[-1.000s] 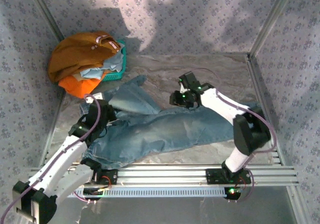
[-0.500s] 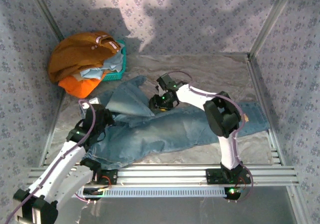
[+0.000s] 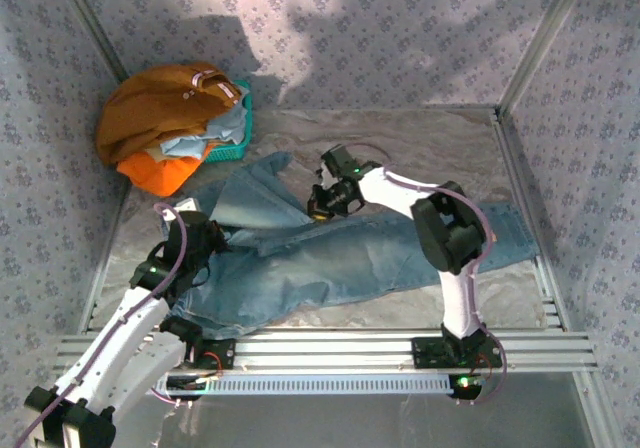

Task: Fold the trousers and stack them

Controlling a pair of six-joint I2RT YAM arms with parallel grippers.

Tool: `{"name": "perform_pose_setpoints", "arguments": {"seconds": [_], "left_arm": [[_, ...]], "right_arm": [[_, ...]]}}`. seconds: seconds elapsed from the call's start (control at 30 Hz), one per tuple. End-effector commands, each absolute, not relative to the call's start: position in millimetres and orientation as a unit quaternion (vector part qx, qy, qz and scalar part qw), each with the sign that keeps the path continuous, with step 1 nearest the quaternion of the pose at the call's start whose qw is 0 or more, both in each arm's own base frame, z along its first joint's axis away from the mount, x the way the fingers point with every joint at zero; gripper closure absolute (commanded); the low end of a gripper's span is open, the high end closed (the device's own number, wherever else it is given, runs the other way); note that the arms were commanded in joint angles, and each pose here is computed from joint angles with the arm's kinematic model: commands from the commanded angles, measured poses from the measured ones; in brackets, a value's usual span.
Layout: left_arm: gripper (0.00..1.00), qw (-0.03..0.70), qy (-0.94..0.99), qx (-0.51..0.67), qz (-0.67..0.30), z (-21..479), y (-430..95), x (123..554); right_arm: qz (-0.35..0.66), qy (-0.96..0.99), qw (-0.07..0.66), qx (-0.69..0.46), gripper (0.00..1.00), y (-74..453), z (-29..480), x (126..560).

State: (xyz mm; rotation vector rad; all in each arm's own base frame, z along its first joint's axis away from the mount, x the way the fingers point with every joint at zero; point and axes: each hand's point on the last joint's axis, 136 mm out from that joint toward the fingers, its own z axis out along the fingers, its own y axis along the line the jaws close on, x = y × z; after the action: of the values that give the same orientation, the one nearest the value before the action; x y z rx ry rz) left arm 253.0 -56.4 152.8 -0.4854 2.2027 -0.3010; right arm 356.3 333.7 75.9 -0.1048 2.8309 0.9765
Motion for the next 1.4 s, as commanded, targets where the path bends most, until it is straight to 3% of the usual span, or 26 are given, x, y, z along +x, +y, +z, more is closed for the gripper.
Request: {"name": "perform_pose_setpoints", "arguments": {"seconds": [0.0,0.37,0.6,0.73,0.87,0.9,1.0,1.03,1.2,1.37], "left_arm": [[1.0,0.421,0.877,-0.196,-0.124,157,-56,253],[1.0,0.412,0.876,-0.151,-0.199,172,-99,277],[1.0,0.424,0.872,-0.095,-0.225,186,-133,286],[1.0,0.42,0.875,-0.102,-0.218,178,-131,286],[1.0,0.401,0.888,-0.118,-0.193,155,-125,287],[1.0,0.392,0.892,-0.119,-0.191,149,-126,287],[1.0,0.366,0.903,-0.134,-0.179,130,-124,286],[1.0,0.36,0.906,-0.145,-0.171,126,-121,286],[1.0,0.342,0.91,-0.196,-0.128,110,-96,280],[1.0,0.327,0.906,-0.249,-0.101,99,-71,276]], "right_arm": [[0.34,0.927,0.159,-0.008,1.0,311,137,381],[0.25,0.91,0.331,0.016,1.0,227,239,394],[0.197,0.884,0.424,-0.031,1.0,223,319,367],[0.21,0.874,0.433,-0.066,1.0,249,339,370],[0.213,0.909,0.35,-0.07,1.0,279,287,410],[0.218,0.919,0.321,-0.068,0.96,288,266,424],[0.237,0.936,0.247,-0.087,0.64,319,212,448],[0.246,0.937,0.224,-0.106,0.6,327,202,450],[0.253,0.936,0.23,-0.083,0.44,305,201,451],[0.227,0.942,0.246,0.003,0.38,221,188,447]]}}
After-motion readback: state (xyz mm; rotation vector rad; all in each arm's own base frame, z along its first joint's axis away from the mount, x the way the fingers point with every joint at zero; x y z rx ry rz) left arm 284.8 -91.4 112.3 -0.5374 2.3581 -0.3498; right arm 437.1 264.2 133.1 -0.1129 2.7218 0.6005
